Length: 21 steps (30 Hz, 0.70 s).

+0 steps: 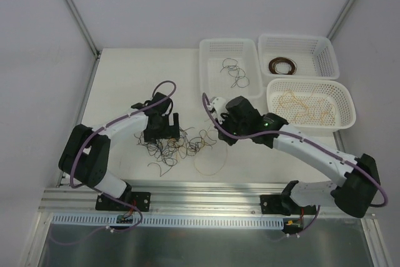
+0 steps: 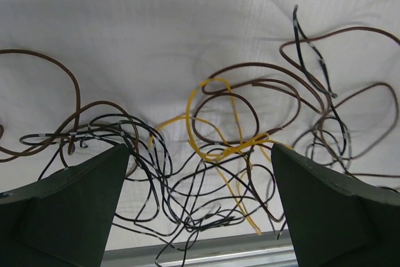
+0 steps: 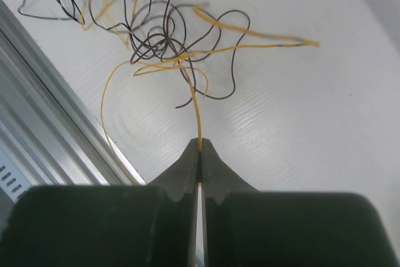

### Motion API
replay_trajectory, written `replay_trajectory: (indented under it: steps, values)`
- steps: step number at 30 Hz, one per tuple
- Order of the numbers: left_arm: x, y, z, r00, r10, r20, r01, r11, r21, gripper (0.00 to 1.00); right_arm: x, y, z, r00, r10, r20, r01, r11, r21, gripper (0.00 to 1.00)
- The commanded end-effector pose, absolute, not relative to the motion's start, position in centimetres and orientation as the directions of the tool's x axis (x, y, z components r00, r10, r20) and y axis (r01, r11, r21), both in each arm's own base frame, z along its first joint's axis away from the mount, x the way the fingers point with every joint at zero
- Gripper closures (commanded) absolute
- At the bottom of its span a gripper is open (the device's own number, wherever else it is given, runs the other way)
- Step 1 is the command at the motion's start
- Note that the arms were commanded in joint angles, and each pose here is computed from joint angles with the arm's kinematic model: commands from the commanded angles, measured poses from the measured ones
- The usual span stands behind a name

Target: Untangle the cables

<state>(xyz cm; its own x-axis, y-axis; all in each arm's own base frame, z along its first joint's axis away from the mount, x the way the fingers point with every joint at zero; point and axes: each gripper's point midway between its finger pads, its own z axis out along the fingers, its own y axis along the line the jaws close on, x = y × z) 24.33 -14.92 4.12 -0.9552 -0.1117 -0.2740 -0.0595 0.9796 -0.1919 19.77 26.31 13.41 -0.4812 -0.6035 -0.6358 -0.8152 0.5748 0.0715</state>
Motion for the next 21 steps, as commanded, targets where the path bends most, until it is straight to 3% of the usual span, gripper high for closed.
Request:
replay_trajectory:
  steps: [1,8,15,21]
  values:
    - [25.4,-13.9,3.2,-0.941,-0.162,-0.295,-0.134,0.984,-0.113,0.01,19.5,24.1,18.9,-0.408,-0.594,-0.693,-0.816,0.578,-0.015,0.99]
    - [26.1,-12.4,1.1,-0.945,-0.158,-0.288,-0.165,0.986,-0.001,0.01,20.3,20.0,28.0,-0.316,-0.520,-0.794,-0.725,0.671,-0.152,0.99]
    - [26.8,-9.7,0.1,-0.935,-0.215,-0.283,-0.242,0.968,0.062,0.01,19.5,16.5,32.5,-0.268,-0.458,-0.848,-0.660,0.728,-0.185,0.99]
    - [27.9,-8.6,1.3,-0.912,-0.275,-0.305,-0.295,0.955,0.020,0.03,18.7,15.5,34.7,-0.235,-0.365,-0.901,-0.645,0.752,-0.137,0.99]
